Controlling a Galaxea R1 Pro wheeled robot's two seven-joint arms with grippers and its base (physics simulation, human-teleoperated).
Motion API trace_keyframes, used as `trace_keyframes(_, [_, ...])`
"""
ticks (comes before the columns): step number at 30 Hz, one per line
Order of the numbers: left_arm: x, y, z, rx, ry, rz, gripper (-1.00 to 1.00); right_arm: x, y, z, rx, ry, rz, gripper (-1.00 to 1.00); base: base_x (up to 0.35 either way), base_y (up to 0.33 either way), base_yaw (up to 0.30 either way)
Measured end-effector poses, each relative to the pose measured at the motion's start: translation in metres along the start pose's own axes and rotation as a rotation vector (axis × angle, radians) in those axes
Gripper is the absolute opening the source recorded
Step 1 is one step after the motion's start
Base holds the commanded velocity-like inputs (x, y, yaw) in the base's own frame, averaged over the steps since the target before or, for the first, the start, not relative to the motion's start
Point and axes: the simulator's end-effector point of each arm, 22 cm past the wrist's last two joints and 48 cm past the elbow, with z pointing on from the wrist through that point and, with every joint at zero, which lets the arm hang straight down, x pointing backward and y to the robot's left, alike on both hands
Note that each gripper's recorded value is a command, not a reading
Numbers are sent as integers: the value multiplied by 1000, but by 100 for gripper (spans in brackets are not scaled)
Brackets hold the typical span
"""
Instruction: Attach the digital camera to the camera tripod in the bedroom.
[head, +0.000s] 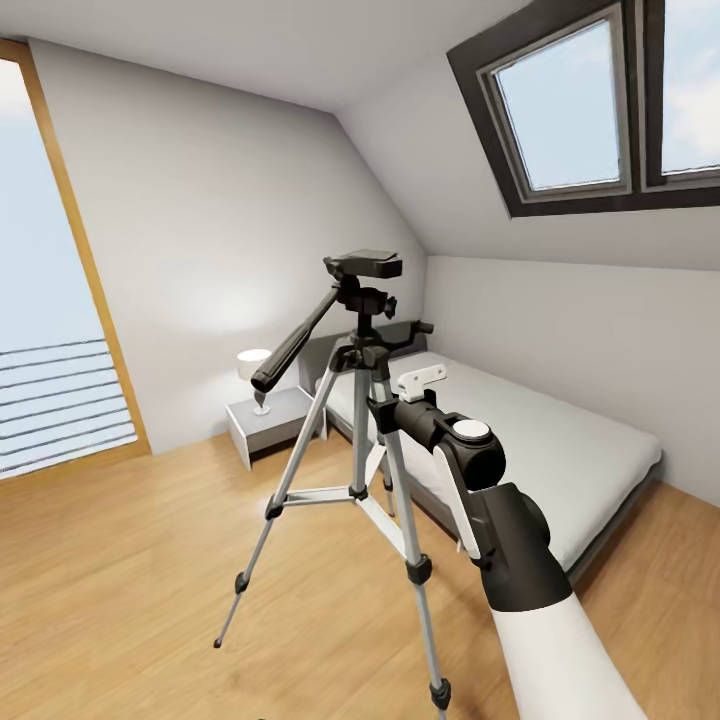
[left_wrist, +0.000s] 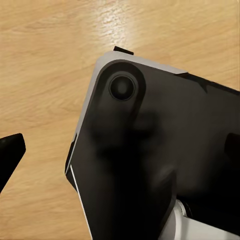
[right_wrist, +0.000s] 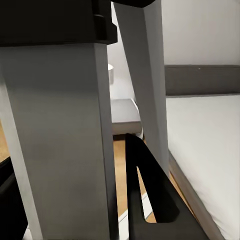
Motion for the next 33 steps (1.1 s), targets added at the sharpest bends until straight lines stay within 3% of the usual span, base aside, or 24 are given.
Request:
trace_keyframes(22, [0, 2, 0, -2, 0, 0, 100, 3, 0, 1, -1, 11, 1, -100, 288, -34, 0])
trace_keyframes(25, [0, 1, 0, -1, 0, 0, 100, 3, 6, 1, -28, 10, 28, -100, 114, -71, 0])
trace_keyframes(28, [0, 0, 0, 0, 0, -1, 100, 6, 22, 0, -100, 25, 101, -100, 23, -14, 0])
trace_keyframes(31, [0, -2, 0, 2, 0, -1, 100, 8, 14, 1, -63, 32, 73, -100, 10, -6, 0])
trace_keyframes(33, [0, -3, 0, 3, 0, -1, 100, 7, 18, 1, -82, 32, 90, -100, 5, -3, 0])
